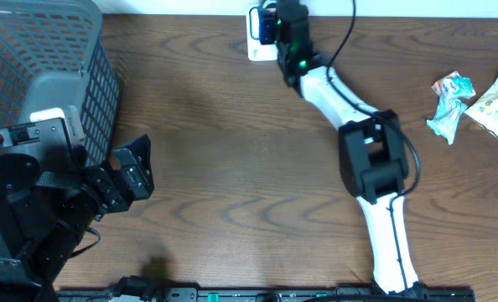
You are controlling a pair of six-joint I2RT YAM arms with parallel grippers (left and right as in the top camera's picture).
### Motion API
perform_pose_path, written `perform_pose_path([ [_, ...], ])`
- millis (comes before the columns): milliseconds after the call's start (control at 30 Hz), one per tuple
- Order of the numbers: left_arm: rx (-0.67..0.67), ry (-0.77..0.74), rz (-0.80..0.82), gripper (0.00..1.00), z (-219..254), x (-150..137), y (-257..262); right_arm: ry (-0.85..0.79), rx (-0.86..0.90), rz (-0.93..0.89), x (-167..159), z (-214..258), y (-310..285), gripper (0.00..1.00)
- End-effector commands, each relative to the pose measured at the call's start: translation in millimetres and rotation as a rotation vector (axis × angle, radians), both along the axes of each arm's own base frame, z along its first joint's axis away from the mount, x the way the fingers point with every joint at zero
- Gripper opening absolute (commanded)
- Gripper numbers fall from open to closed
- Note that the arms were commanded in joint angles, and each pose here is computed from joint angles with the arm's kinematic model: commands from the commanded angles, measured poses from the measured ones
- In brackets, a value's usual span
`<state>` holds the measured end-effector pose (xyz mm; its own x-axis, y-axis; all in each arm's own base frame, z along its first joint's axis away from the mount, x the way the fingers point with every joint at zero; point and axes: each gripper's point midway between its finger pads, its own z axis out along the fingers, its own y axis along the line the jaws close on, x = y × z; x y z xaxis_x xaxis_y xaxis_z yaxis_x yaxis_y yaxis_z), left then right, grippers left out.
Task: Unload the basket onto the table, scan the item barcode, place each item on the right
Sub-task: 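Carry the tin to the right edge and drop it by the snacks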
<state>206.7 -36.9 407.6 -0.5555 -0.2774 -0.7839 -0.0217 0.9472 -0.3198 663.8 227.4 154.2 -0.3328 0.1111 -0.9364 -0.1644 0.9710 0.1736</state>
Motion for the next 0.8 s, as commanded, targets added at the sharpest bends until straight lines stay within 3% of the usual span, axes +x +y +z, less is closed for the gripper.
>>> perform_pose_path([
  [0,-0.001,-0.004,0.02,0.98,1.9,-0.2,3.2,-0.14,0.014,-0.163,-6.8,129.7,-73.9,0.45],
  [233,-0.001,-0.004,0.02,0.98,1.9,-0.2,3.2,0.068,-0.075,-0.347,-45.3,142.3,-187.9,0.45],
  [533,-0.001,-0.004,0.02,0.98,1.9,-0.2,3.2,0.533,-0.158,-0.619,-125.4,57.4,-353.3,0.43],
  [767,-0.001,-0.004,0.02,0.98,1.9,-0.2,3.2,0.727,-0.132,-0.756,-180.0,23.8,-430.7,0.49],
])
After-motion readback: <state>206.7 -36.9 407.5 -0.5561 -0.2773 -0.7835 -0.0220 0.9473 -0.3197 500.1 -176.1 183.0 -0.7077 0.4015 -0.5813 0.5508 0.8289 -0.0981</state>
